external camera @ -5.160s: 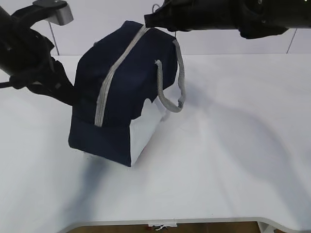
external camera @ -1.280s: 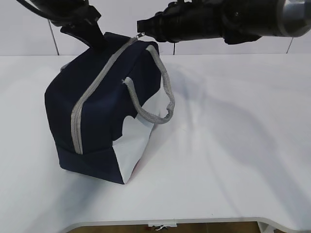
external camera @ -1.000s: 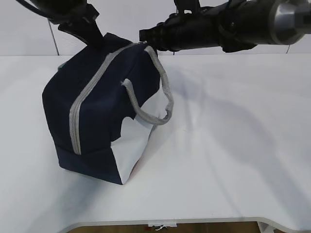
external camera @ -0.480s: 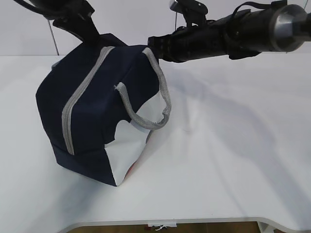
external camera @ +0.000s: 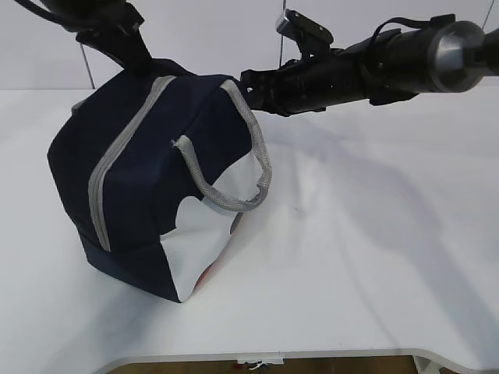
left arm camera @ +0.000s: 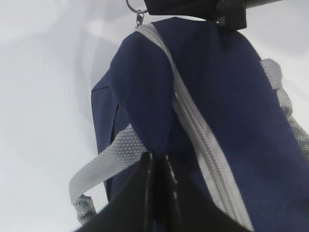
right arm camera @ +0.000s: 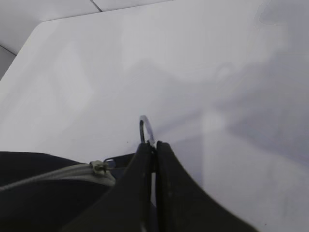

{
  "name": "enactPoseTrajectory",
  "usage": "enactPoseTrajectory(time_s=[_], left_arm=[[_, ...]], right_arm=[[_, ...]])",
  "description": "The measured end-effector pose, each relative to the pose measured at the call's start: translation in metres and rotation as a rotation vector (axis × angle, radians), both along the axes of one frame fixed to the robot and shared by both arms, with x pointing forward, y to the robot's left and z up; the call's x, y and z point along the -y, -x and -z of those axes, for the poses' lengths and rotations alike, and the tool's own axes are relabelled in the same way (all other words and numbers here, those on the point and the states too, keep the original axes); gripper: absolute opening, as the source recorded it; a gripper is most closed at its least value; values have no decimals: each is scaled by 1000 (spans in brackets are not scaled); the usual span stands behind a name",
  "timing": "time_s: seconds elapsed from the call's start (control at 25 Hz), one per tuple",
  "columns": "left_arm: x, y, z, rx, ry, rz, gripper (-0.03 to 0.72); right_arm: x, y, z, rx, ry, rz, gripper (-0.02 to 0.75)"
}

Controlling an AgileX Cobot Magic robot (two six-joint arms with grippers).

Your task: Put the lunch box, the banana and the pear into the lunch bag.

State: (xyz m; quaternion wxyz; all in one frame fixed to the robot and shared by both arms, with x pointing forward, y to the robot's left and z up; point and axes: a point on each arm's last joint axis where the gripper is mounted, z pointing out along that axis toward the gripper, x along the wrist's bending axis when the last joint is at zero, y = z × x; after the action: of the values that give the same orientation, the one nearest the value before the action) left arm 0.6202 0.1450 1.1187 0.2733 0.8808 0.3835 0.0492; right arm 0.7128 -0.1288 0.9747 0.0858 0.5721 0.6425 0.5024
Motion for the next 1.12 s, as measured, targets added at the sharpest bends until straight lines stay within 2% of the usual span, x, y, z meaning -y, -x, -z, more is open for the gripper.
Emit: enactPoseTrajectory(time_s=[1.12], left_arm=[[1, -2, 4, -10, -6, 0, -3]], right_arm=[[6, -3, 10, -30, -5, 1, 15]])
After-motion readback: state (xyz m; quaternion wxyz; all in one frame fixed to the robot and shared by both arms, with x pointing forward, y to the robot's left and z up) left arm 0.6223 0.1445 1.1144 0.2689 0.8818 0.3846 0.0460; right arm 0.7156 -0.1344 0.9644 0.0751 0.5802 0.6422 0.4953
